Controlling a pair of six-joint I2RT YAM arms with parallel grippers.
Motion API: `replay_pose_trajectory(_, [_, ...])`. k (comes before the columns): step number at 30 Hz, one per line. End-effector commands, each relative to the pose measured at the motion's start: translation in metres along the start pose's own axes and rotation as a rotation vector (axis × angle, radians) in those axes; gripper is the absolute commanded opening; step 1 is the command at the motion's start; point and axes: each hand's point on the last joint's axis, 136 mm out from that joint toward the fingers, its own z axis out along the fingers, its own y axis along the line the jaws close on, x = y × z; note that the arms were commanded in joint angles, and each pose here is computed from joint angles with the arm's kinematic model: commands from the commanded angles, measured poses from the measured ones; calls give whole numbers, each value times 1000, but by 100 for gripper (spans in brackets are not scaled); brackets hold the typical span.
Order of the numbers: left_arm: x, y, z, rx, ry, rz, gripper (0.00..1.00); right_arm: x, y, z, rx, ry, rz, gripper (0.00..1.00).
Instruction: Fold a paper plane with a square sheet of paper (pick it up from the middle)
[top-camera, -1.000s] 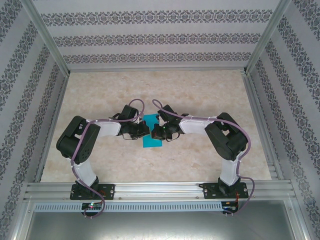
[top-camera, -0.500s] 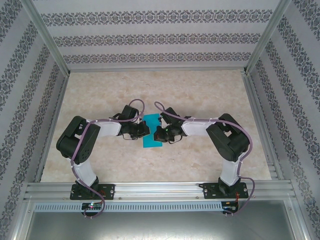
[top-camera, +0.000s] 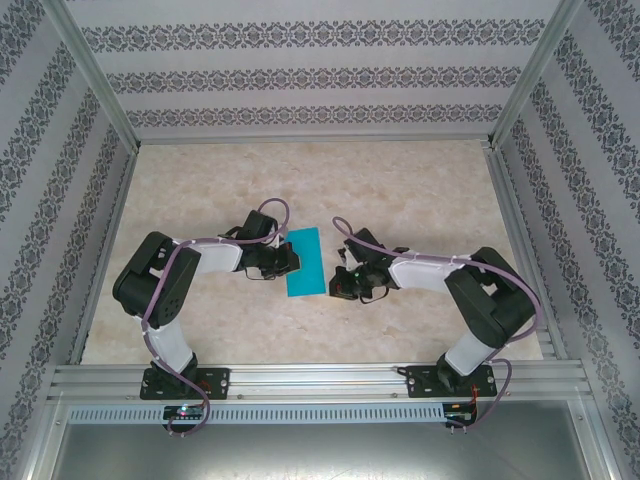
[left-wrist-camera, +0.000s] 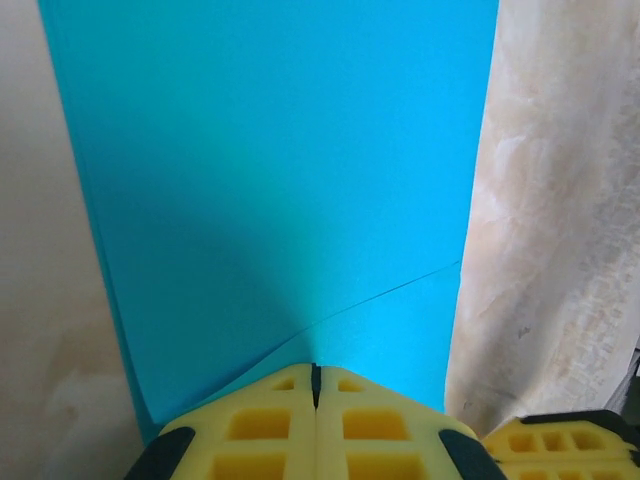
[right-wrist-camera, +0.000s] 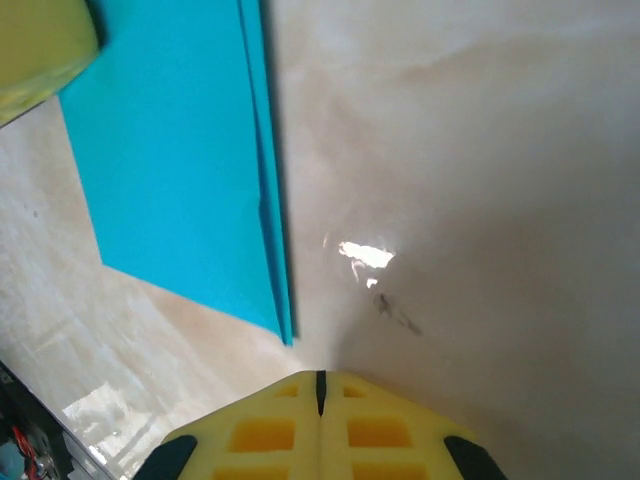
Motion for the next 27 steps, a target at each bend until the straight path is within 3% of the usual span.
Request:
replay_pose_trajectory(1, [-19, -17, -15, 12, -59, 14, 11, -27, 14, -21, -15, -111, -15, 10])
replay_pose_trajectory(2, [-23, -25, -19, 25, -73, 20, 15, -35, 17, -23, -24, -137, -15, 13])
replay_pose_trajectory(6, [-36, -33, -40, 11, -154, 9, 45, -66, 20, -26, -47, -219, -8, 32])
replay_pose_trajectory(9, [-41, -20, -54, -27, -210, -29, 67, -85, 25, -24, -90, -251, -20, 37])
replay_pose_trajectory(13, [-43, -1, -69, -68, -261, -54, 88, -98, 32, -17, -128, -233, -67, 40])
replay_pose_trajectory(17, [-40, 0, -75, -55, -261, -33, 99, -101, 44, -8, -183, -190, -124, 41])
replay_pose_trajectory(27, [-31, -13, -68, 40, -190, -33, 100, -94, 51, 13, -270, -106, -201, 40])
